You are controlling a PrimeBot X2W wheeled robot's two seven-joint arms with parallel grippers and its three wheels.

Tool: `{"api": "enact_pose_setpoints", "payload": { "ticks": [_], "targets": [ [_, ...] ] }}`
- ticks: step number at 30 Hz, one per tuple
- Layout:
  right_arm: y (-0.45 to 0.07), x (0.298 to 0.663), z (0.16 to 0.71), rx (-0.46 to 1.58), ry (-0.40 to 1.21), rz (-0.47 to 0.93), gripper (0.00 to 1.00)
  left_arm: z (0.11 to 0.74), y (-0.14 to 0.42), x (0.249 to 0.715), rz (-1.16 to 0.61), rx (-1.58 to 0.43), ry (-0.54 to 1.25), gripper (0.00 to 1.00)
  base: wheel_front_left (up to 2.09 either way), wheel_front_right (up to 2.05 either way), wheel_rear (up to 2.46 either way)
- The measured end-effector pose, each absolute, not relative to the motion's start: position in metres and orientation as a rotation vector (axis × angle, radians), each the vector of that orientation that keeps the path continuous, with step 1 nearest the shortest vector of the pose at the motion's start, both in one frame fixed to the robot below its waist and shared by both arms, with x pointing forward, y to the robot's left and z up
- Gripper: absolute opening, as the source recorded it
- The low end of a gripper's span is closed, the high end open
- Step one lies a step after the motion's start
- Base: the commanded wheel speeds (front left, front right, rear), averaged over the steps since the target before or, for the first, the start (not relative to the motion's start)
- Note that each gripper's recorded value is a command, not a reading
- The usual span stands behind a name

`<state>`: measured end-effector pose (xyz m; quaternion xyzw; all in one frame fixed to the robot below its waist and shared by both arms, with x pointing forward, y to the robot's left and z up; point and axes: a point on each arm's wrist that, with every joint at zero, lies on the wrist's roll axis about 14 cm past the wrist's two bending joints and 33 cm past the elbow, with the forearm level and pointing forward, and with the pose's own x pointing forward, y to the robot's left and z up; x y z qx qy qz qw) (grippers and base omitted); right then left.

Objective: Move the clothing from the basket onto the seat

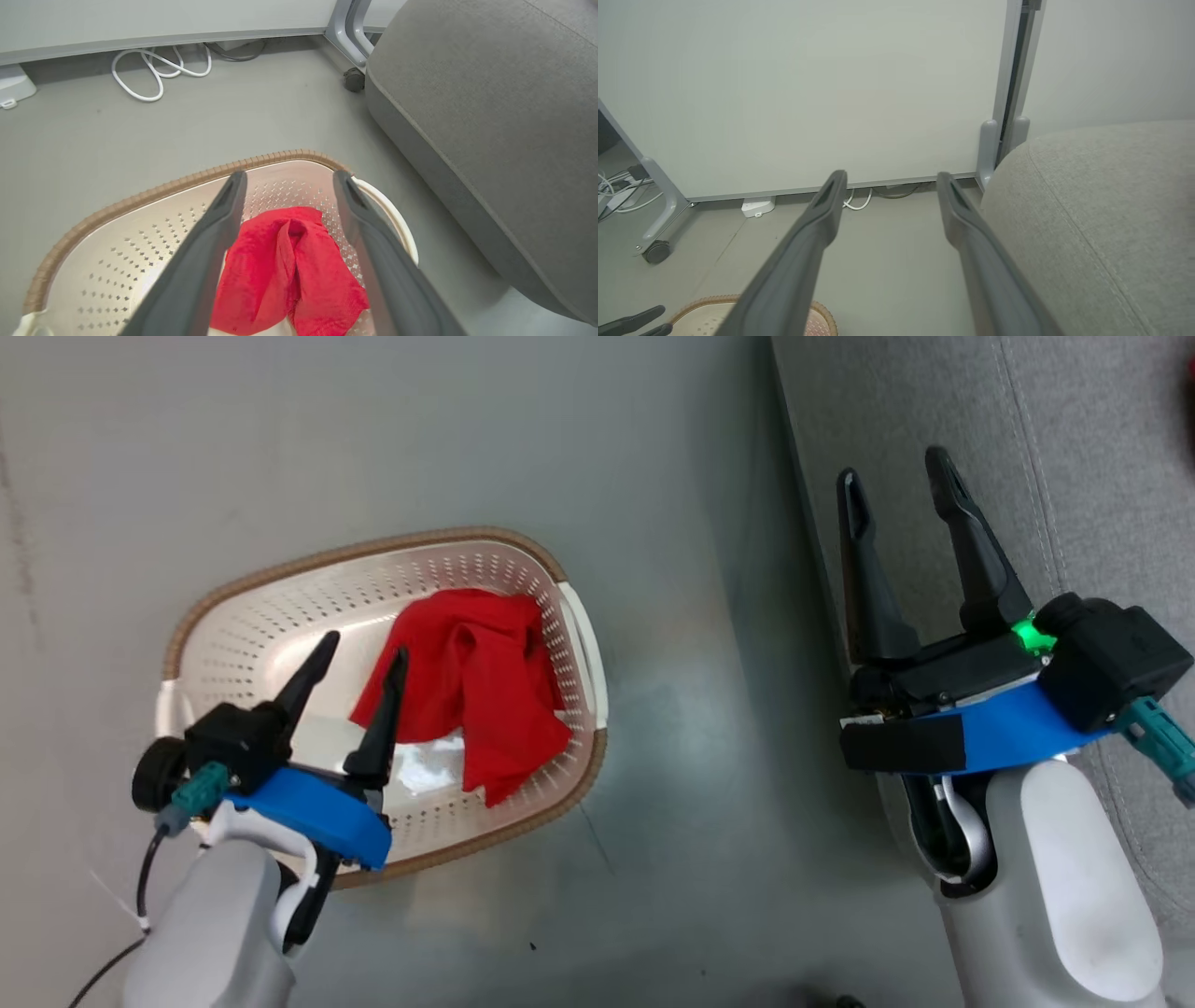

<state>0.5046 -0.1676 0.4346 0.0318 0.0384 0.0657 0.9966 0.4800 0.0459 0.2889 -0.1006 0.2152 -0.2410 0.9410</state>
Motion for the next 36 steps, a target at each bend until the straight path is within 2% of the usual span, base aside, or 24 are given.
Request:
{"api": "enact_pose_setpoints", "payload": {
  "ticks": [6, 16, 26, 27, 28, 36],
  "targets": [
    [-0.184, 0.508, 0.399, 0.050, 0.134, 0.103, 1.00, 0.216, 0.021, 0.484, -0.556, -0.217, 0.591, 1.00, 0.00, 0.00, 0.00],
    [-0.206, 0.498, 0.352, 0.040, 0.236, 0.060, 1.00, 0.130, -0.015, 0.479, -0.626, -0.226, 0.774, 1.00, 0.00, 0.00, 0.00],
    [-0.212, 0.491, 0.342, 0.037, 0.262, 0.044, 1.00, 0.089, -0.003, 0.461, -0.517, -0.194, 0.954, 0.98, 0.00, 0.00, 0.00],
    [-0.212, 0.490, 0.342, 0.037, 0.263, 0.043, 1.00, 0.087, -0.003, 0.458, -0.517, -0.191, 0.970, 0.24, 0.00, 0.00, 0.00],
    [-0.212, 0.490, 0.342, 0.037, 0.264, 0.043, 1.00, 0.086, -0.003, 0.457, -0.518, -0.190, 0.978, 0.00, 0.00, 0.00, 0.00],
    [-0.212, 0.490, 0.341, 0.038, 0.266, 0.044, 1.00, 0.085, -0.010, 0.453, -0.533, -0.202, 0.999, 0.00, 0.00, 0.00, 0.00]
  ]
}}
